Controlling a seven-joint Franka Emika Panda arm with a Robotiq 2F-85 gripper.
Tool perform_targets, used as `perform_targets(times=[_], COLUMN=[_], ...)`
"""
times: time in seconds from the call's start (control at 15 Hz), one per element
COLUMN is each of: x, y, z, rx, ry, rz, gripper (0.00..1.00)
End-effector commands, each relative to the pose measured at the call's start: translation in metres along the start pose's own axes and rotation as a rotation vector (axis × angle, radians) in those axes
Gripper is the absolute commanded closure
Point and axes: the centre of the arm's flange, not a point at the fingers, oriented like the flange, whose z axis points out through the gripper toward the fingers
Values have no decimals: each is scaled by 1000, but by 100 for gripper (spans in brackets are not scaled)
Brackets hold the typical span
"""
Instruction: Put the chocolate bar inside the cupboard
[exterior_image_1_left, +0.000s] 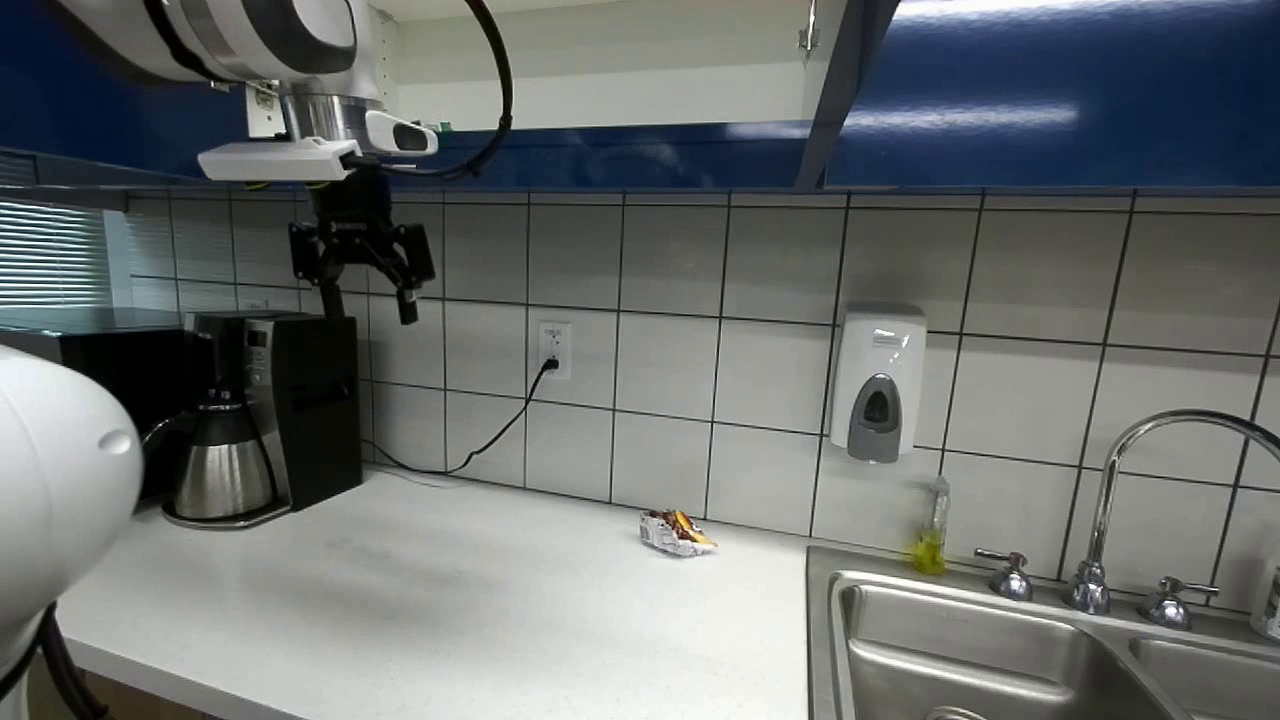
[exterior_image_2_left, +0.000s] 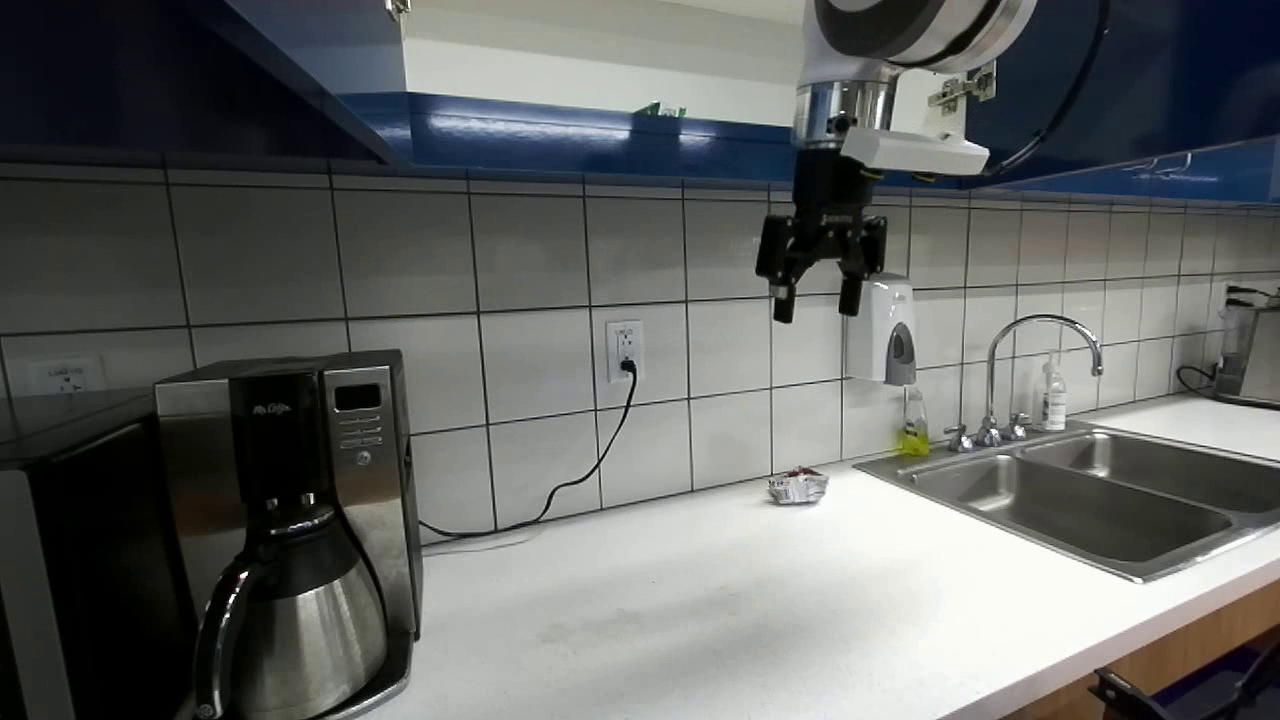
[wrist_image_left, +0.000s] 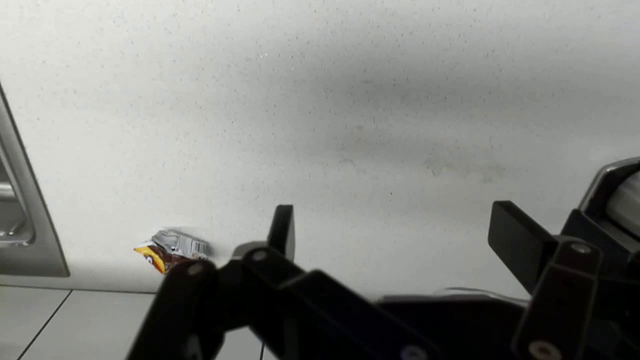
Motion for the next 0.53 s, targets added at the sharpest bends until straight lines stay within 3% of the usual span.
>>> perform_targets(times=[0.0, 0.2, 0.27, 0.47], x=[-26, -34, -20, -25], y=[-4, -9, -5, -7], z=[21, 44, 36, 46], rx=[9, -1, -5, -8], ry=[-63, -119, -94, -114], rz=[-41, -65, -33, -42], gripper=[0, 0, 0, 0])
